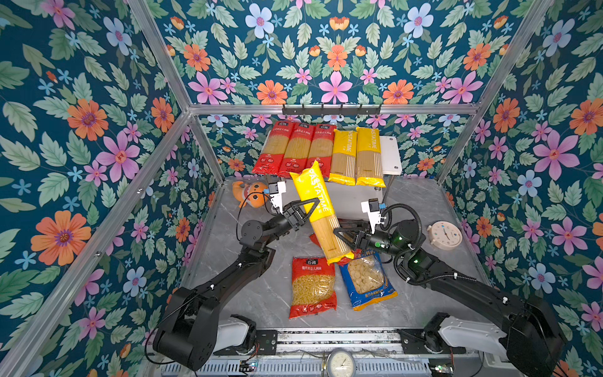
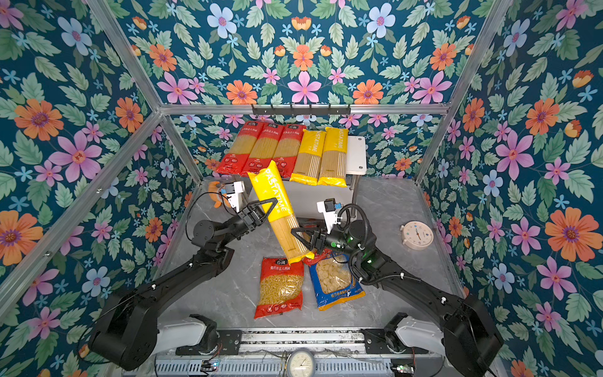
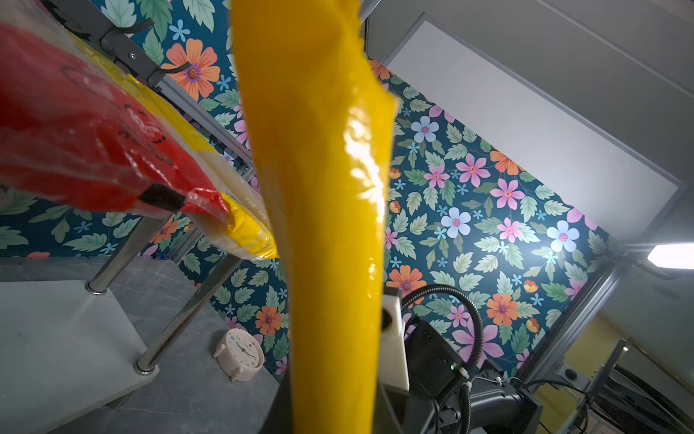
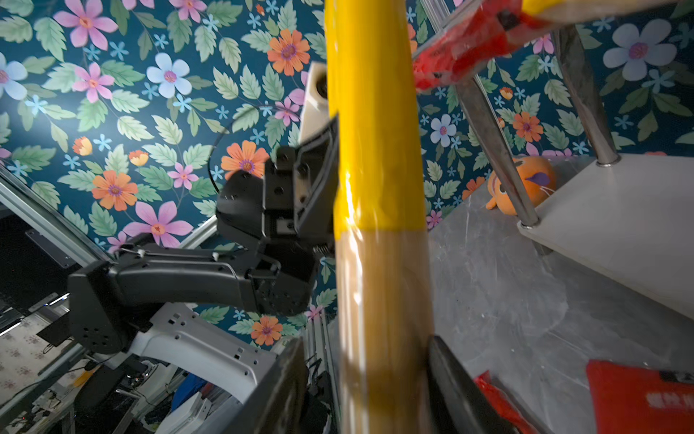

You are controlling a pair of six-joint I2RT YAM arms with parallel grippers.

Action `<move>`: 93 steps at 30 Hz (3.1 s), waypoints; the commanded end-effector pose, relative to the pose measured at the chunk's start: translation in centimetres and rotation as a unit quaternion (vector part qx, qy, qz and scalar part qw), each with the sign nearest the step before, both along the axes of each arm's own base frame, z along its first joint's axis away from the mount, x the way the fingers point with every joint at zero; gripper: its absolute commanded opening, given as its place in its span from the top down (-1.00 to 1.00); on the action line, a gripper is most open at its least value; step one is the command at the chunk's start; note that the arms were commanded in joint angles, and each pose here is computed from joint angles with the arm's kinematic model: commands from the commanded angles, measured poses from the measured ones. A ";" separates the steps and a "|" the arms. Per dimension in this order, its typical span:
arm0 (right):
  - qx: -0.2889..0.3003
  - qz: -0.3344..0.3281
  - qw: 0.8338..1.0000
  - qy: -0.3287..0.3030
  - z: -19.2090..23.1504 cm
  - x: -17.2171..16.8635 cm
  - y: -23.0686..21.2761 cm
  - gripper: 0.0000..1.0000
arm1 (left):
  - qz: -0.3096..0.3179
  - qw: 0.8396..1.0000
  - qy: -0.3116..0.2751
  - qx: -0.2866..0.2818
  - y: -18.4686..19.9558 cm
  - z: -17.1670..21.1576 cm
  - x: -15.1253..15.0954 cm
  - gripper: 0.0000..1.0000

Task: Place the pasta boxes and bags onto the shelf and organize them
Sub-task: 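Raise the pack upright toward the upper shelf with both grippers, then lift the pack onto the upper shelf with the right gripper while the left releases, then set the pack upright beside the yellow packs and open the right gripper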

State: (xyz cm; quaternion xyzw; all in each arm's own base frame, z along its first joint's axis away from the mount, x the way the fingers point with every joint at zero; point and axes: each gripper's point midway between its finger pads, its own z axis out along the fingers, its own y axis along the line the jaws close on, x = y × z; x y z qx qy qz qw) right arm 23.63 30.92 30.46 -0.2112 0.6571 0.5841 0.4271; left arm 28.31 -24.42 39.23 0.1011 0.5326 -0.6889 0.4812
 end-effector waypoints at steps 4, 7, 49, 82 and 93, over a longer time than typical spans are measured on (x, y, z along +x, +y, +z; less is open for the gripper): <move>-0.015 0.024 0.999 0.025 -3.2 -1.1 0.0 -0.16 | 0.034 0.998 -0.039 -0.023 0.8 3.7 0.2 0.84; 0.005 -0.010 1.000 0.018 -2.7 -0.3 -0.6 -0.08 | 0.025 0.999 -0.038 -0.029 0.4 4.0 0.2 0.84; 0.038 -0.241 0.939 0.243 12.1 11.6 -20.2 1.00 | 0.057 0.997 0.042 0.027 -0.7 -2.2 0.7 -0.31; 0.090 -0.191 0.925 0.315 9.7 15.1 -17.2 0.12 | 0.067 0.994 0.045 0.077 -1.3 -4.3 0.1 -0.29; 0.068 -0.182 0.935 0.296 8.3 10.5 -17.9 -0.31 | 0.103 0.978 0.089 0.158 0.3 -8.5 -0.4 -0.30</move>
